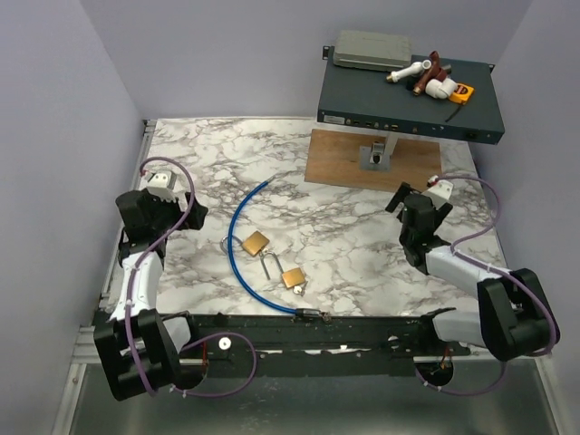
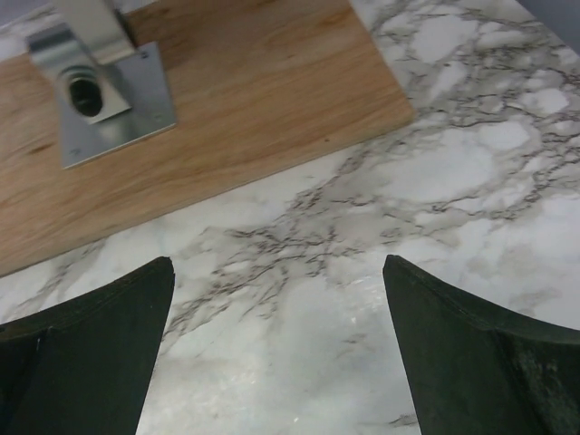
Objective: Unlock with the key
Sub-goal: Place the lock at the center of the board, then reset both arms
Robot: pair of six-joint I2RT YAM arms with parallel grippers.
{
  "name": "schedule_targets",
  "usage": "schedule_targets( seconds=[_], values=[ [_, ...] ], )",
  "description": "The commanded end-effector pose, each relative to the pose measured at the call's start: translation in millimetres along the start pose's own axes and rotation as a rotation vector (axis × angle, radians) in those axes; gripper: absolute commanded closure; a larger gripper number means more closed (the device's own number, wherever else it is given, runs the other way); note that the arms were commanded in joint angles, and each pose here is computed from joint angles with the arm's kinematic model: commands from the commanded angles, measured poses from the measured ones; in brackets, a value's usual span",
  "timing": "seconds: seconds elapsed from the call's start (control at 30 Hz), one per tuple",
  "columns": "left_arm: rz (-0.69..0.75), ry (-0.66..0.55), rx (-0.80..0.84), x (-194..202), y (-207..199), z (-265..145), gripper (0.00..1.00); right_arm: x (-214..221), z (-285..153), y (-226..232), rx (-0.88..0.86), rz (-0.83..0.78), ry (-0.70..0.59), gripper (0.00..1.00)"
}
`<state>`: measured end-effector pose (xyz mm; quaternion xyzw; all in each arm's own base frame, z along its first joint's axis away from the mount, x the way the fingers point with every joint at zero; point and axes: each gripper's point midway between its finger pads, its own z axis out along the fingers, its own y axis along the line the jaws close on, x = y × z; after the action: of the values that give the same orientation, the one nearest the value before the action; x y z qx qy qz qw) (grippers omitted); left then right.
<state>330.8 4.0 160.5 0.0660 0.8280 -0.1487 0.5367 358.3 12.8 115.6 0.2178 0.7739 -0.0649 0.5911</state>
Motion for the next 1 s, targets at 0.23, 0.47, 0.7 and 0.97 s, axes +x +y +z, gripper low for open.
schedule_targets(
  seconds=[0.23, 0.47, 0.7, 0.97],
  values=[
    [0.006, -0.375, -0.024, -21.6, 11.7, 34.2, 0.01, -32.7, 39.0, 7.1, -0.103, -0.013, -0.185, 0.0],
    [0.162, -0.44, -0.023, -17.9, -13.3, 33.3, 0.01, 2.9, 36.4, -5.3, -0.109, -0.159, -0.107, 0.0],
    [0.237, -0.515, -0.102, -3.4, -26.1, 26.5, 0.01, 12.0, 37.4, 0.7, -0.171, -0.131, -0.168, 0.0],
    [0.175, -0.449, -0.169, -8.3, -7.9, 40.6, 0.01, 15.6, 36.5, -10.1, -0.212, -0.075, -0.2, 0.0]
  ],
)
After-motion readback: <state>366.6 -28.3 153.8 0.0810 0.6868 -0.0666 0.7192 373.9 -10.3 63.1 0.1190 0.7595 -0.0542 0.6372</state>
